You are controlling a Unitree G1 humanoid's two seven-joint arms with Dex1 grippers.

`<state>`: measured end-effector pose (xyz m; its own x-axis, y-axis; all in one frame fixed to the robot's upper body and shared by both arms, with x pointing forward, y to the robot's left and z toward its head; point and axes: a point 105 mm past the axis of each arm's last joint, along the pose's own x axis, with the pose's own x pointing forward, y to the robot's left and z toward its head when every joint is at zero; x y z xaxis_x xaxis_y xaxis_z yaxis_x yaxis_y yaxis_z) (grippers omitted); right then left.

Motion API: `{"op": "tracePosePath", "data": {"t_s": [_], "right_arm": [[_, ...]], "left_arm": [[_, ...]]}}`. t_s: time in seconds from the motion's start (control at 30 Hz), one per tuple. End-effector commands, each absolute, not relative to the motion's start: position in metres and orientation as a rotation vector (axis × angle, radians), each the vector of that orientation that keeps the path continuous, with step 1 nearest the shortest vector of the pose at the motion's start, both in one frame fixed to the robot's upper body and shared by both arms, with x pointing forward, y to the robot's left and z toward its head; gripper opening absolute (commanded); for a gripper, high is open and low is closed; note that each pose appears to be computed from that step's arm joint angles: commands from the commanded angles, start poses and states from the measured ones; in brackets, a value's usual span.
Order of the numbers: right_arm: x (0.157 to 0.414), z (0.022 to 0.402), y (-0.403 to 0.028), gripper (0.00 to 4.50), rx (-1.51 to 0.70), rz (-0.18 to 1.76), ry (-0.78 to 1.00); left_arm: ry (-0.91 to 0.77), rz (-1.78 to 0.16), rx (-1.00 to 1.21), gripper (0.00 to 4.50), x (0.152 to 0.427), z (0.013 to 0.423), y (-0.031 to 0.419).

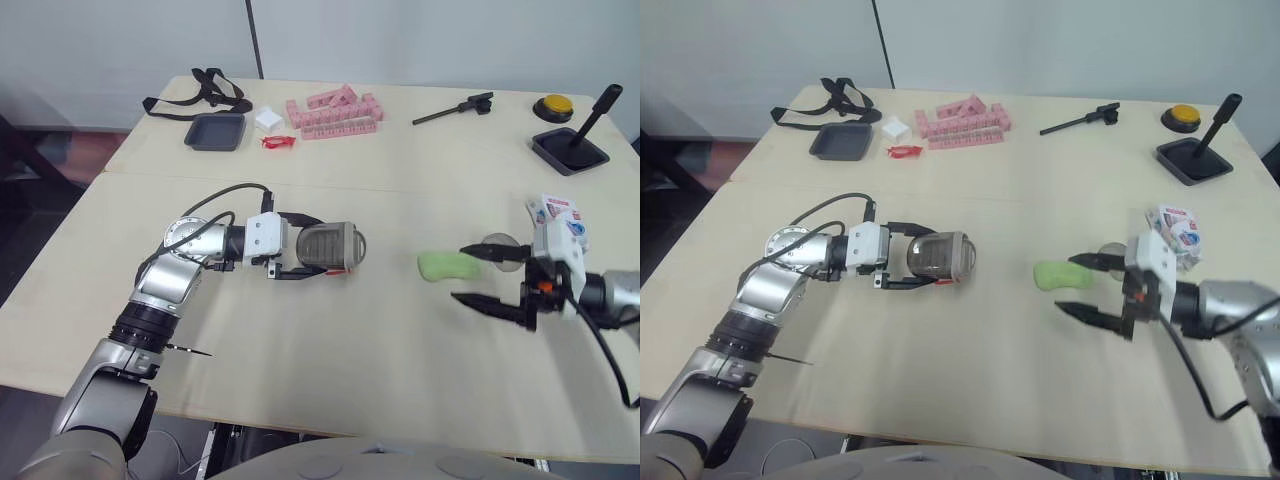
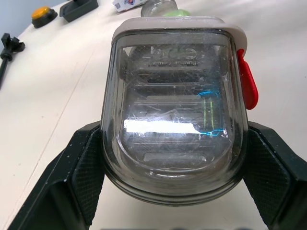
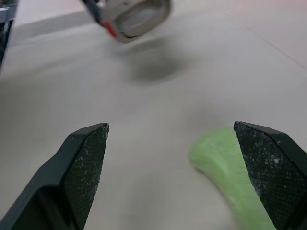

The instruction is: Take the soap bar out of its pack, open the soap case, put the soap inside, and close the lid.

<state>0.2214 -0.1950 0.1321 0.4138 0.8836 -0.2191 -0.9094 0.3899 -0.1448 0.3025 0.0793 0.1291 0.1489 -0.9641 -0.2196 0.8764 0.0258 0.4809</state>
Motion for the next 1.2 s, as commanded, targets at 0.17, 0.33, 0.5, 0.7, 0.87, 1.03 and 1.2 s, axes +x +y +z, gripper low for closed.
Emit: {"op": "tracePosePath", "data": {"t_s": [0.17, 0.33, 0.5, 0.7, 0.87, 1.03, 1.2], "right_arm": [[0.197, 0.114, -0.186, 4.46, -0.298, 1.199, 0.018], [0.196, 0.108, -0.177, 4.46, -0.266, 1.178, -0.027], [0.199, 0.103, -0.177, 4.46, -0.258, 1.144, -0.054], [0.202, 0.098, -0.172, 4.46, -0.269, 1.109, -0.056], [0.200, 0.095, -0.170, 4.46, -0.257, 1.111, -0.038], [0.198, 0.092, -0.170, 4.46, -0.252, 1.121, -0.012], [0.196, 0.095, -0.170, 4.46, -0.223, 1.140, -0.014]], "left_arm": [[-0.182, -1.469, 0.613, 3.46, 0.305, 0.136, 0.083], [-0.123, -1.508, 0.658, 3.46, 0.301, 0.126, 0.081], [-0.046, -1.521, 0.743, 3.46, 0.300, 0.115, 0.079], [-0.031, -1.485, 0.763, 3.46, 0.308, 0.120, 0.065], [-0.020, -1.485, 0.749, 3.46, 0.308, 0.127, 0.054], [0.002, -1.498, 0.789, 3.46, 0.306, 0.131, 0.047], [0.072, -1.510, 0.838, 3.46, 0.305, 0.137, 0.040]]}}
